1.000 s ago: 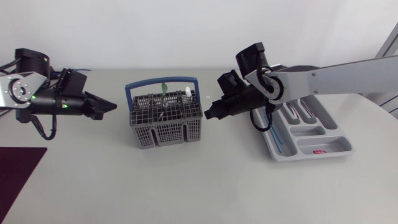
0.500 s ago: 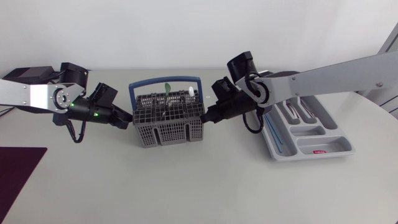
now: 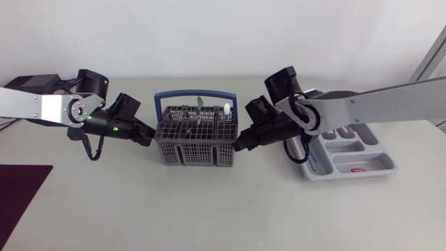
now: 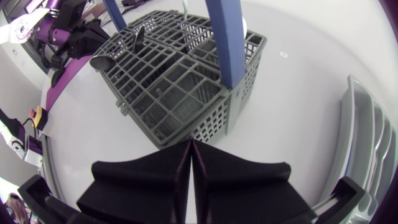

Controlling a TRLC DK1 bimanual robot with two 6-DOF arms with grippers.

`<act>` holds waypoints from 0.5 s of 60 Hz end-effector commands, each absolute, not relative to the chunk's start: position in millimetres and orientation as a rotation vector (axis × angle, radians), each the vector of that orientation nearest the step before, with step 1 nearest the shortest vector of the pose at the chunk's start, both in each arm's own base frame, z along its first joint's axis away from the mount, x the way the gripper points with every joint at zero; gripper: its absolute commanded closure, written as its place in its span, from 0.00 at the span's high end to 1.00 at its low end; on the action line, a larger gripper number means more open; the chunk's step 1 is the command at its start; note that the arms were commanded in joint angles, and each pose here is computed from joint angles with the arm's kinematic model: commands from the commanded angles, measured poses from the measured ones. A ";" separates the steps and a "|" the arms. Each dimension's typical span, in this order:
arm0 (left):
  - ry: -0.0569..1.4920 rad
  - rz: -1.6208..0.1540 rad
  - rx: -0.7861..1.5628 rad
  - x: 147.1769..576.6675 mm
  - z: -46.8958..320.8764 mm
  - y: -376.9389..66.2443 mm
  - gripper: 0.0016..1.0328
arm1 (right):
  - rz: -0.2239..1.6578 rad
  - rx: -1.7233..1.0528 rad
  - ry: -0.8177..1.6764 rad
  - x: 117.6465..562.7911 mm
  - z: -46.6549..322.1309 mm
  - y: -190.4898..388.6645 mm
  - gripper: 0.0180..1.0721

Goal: Unload the cutlery basket into the drawer organizer.

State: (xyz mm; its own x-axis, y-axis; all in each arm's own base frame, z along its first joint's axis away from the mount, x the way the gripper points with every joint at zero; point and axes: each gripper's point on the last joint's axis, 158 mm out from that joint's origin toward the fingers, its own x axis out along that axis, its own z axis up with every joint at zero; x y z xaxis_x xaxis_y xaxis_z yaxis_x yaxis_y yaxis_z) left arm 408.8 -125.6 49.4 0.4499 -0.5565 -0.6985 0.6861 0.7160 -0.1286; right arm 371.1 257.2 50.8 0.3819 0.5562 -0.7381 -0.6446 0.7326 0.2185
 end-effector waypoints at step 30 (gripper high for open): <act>0.759 -0.957 0.243 320.3 76.5 -175.3 0.16 | 0.839 -0.142 0.856 311.2 69.5 251.8 0.05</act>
